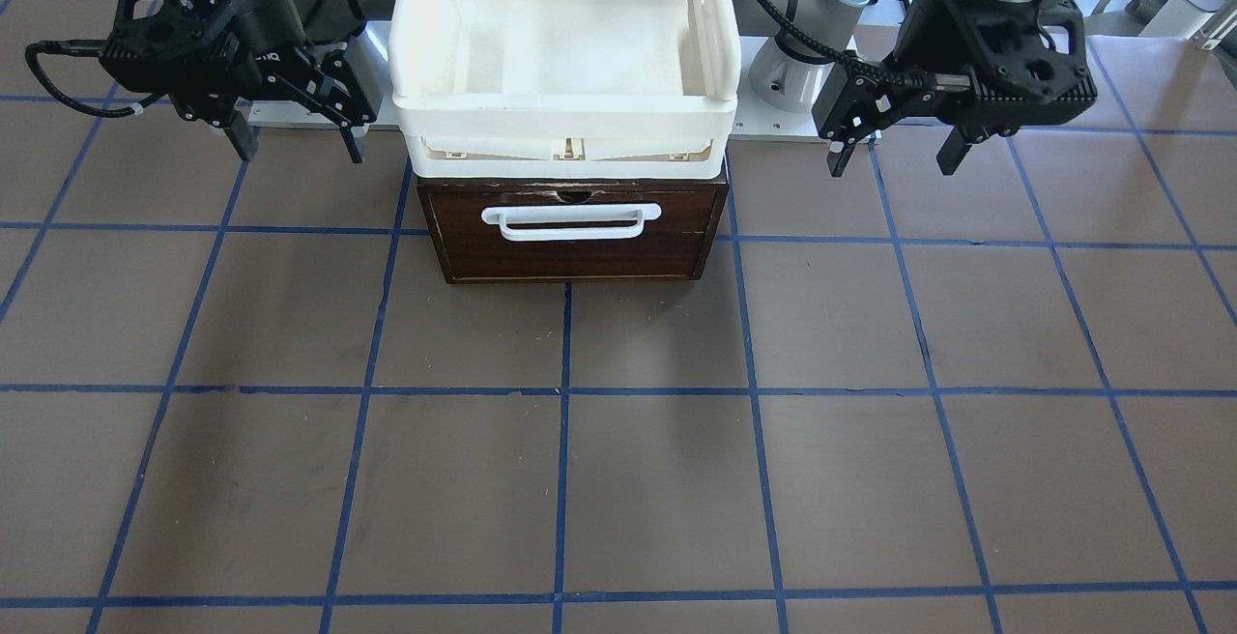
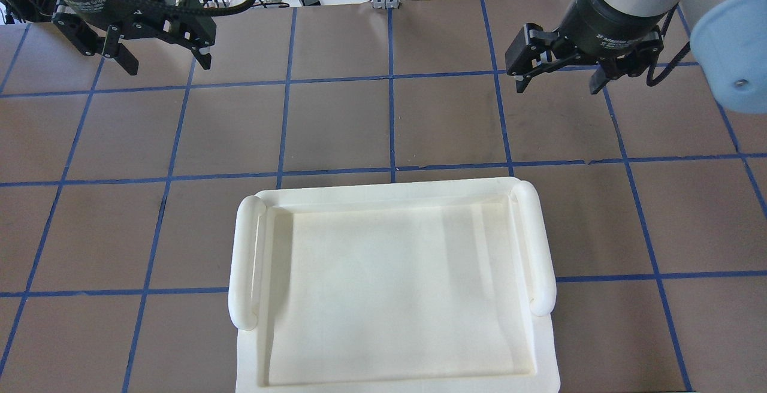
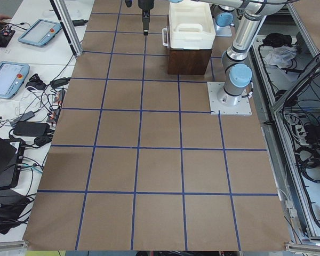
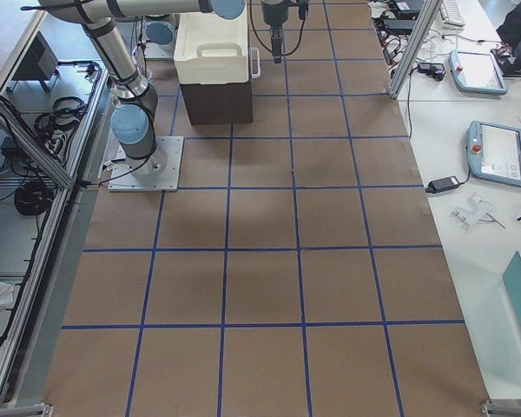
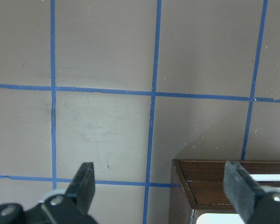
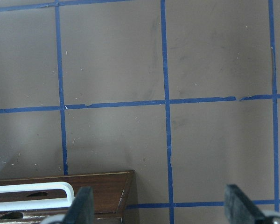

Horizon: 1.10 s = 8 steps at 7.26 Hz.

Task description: Put scissors in drawer and close it

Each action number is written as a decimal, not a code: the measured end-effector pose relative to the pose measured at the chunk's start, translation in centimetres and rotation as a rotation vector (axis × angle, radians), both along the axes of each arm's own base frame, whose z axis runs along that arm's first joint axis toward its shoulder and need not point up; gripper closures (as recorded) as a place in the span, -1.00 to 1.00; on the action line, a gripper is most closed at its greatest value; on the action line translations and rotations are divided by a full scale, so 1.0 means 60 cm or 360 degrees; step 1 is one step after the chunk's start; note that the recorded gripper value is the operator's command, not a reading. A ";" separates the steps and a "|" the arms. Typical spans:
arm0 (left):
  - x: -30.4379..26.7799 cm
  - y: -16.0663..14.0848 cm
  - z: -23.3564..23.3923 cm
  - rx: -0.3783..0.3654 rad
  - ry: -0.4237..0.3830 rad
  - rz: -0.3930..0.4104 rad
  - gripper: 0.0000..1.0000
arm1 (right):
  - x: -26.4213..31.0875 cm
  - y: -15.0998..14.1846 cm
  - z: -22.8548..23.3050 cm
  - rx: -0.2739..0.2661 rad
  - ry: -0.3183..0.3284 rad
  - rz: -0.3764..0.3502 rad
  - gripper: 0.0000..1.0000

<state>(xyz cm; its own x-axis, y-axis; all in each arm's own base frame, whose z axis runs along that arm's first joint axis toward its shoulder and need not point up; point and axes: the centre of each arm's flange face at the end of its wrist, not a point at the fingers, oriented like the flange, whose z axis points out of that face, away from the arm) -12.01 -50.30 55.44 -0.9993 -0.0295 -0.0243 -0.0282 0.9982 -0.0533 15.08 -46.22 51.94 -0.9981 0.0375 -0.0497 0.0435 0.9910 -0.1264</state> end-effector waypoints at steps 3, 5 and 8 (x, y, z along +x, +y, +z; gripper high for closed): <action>-0.004 -0.007 -0.017 0.0040 -0.0017 -0.0038 -1.00 | 0.000 0.002 0.000 0.0005 -0.0001 0.0000 -1.00; -0.002 -0.010 -0.018 0.0037 -0.0012 -0.0050 -1.00 | 0.000 0.003 0.000 0.0005 0.0001 0.0000 -1.00; -0.002 -0.016 -0.023 0.0040 -0.0009 -0.0051 -1.00 | 0.000 0.002 0.000 0.0006 0.0000 0.0000 -1.00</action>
